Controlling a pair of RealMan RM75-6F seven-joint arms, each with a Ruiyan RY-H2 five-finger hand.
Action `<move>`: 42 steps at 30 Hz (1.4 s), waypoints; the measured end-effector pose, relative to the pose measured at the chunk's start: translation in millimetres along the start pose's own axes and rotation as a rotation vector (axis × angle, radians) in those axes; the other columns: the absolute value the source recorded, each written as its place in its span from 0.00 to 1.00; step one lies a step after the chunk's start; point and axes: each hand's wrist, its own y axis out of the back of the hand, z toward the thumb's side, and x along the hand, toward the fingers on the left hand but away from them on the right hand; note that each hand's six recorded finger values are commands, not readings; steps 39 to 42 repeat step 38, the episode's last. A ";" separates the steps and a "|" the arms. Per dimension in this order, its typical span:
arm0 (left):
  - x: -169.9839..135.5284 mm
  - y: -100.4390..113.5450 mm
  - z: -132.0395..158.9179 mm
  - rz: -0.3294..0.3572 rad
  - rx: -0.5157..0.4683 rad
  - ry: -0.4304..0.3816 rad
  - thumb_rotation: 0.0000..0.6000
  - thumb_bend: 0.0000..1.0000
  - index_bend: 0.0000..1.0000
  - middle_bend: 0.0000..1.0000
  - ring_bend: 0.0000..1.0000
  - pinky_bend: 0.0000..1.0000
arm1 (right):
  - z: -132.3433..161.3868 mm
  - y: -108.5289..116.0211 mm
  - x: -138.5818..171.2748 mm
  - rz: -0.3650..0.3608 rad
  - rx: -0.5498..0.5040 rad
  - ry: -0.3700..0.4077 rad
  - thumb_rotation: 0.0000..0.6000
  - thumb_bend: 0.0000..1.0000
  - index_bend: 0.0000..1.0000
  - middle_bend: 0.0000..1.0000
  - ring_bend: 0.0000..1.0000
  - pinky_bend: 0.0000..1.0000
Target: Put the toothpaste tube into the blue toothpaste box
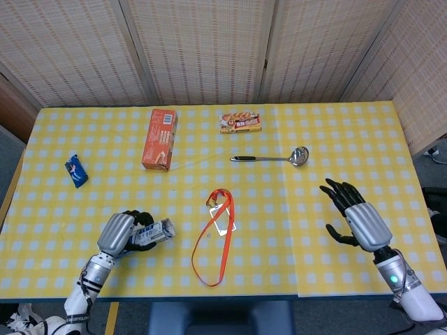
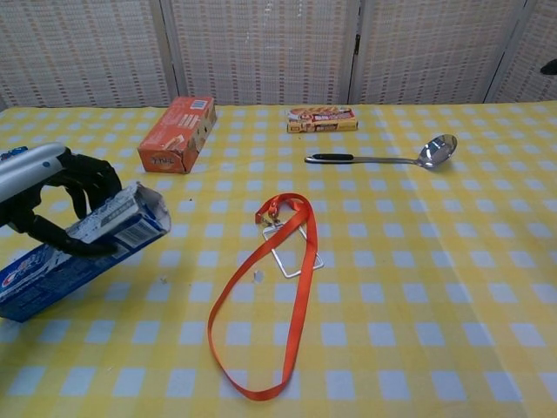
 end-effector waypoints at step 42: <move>-184.6 118.8 -88.7 0.154 0.335 0.319 1.00 0.13 0.00 0.00 0.00 0.00 | -46.0 -9.0 72.6 -0.106 0.375 -0.281 1.00 0.33 0.00 0.00 0.00 0.00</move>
